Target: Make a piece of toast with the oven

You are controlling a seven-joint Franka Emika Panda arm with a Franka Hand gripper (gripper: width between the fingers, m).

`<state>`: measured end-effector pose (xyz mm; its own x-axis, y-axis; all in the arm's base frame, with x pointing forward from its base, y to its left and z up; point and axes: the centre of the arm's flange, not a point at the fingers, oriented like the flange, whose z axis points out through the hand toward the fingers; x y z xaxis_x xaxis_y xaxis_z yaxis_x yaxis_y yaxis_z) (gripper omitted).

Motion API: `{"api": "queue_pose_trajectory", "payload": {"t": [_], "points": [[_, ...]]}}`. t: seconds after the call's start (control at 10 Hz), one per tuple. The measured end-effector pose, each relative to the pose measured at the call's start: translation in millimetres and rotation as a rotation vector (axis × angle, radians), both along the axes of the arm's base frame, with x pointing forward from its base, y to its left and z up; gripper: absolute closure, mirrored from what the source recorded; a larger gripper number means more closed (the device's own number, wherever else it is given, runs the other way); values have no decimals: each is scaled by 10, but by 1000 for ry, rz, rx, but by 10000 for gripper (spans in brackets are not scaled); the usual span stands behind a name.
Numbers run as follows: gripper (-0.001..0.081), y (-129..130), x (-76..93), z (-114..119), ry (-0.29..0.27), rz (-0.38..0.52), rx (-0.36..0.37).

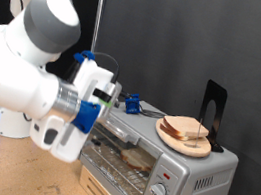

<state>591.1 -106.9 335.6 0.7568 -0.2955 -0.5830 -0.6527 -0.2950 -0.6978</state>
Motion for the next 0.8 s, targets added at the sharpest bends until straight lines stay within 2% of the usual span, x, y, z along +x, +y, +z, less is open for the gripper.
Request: {"api": "queue_pose_trajectory", "payload": {"t": [0.3, 0.4, 0.6, 0.8], "points": [[-2, -26, 397, -234, -23, -53, -59], [-2, -23, 381, -235, -18, -45, -50], [-2, 32, 351, -190, -10, -26, 22], [-2, 63, 388, -220, -28, -47, 81]]}}
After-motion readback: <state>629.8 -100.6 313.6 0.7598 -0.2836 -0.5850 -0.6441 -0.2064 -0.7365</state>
